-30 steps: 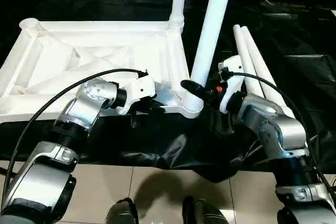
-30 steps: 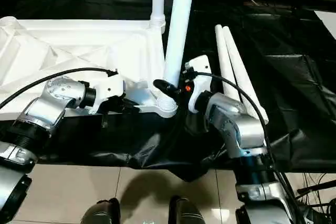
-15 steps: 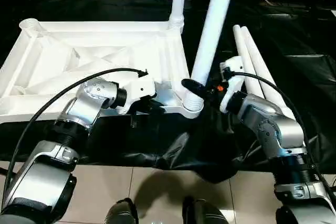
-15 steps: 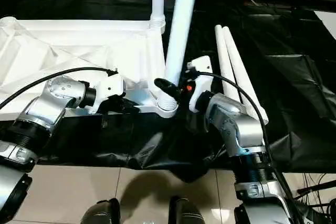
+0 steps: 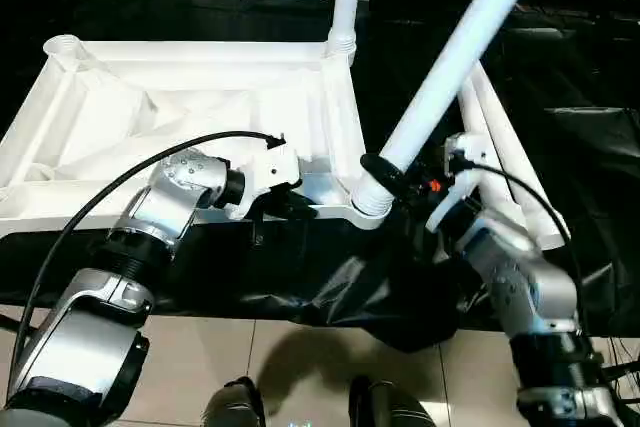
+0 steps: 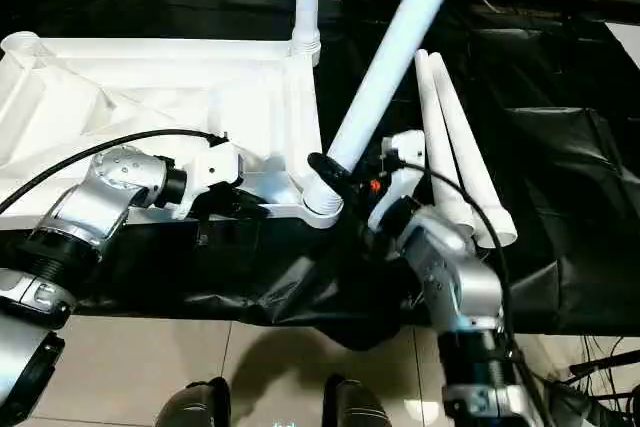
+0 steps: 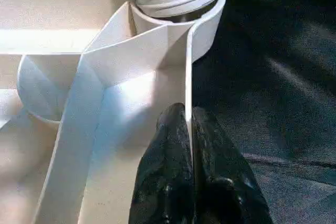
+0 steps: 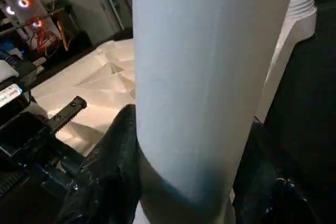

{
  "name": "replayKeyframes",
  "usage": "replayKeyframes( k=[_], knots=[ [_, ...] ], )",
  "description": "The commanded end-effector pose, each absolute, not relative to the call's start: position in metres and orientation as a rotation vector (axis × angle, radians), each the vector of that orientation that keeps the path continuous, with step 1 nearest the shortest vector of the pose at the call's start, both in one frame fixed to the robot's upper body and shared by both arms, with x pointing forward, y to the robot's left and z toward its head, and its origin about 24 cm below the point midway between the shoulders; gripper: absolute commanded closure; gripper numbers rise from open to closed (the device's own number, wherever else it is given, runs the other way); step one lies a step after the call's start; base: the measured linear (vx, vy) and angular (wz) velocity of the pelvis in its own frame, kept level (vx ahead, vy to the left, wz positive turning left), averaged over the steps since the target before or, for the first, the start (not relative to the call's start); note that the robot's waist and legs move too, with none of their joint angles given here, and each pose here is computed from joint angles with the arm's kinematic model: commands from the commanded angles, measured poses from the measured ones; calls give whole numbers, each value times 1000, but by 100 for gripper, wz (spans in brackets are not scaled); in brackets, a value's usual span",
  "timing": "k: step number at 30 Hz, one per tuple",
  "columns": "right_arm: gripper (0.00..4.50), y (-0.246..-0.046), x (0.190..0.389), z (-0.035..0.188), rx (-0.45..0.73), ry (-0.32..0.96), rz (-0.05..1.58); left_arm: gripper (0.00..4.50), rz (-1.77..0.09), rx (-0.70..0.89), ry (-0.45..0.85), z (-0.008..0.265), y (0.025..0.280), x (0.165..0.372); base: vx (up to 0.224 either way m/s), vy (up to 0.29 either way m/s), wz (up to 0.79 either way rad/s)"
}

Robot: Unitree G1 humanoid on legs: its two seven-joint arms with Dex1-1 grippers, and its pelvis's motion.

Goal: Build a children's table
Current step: Insert table leg to table base

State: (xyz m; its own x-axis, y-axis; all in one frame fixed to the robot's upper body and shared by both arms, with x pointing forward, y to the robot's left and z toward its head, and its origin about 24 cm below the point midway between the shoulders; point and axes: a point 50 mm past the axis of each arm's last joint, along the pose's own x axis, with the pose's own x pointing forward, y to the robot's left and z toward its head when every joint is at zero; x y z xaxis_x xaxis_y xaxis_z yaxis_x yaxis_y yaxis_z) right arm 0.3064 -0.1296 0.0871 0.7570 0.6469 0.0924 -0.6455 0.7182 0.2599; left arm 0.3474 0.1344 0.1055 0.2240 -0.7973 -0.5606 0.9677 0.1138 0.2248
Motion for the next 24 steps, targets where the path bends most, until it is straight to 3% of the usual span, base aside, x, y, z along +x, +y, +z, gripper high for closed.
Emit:
replayKeyframes(
  k=[1,13,24],
  knots=[
    [264,-135,294,51,240,147,665,450,-1296,590,354,100,137,349,0,0,0],
    [264,-130,287,49,123,88,728,450,-1288,612,364,99,137,350,0,0,0],
    [264,-124,289,41,0,248,911,450,-1322,629,381,96,140,346,0,0,0]
  ],
)
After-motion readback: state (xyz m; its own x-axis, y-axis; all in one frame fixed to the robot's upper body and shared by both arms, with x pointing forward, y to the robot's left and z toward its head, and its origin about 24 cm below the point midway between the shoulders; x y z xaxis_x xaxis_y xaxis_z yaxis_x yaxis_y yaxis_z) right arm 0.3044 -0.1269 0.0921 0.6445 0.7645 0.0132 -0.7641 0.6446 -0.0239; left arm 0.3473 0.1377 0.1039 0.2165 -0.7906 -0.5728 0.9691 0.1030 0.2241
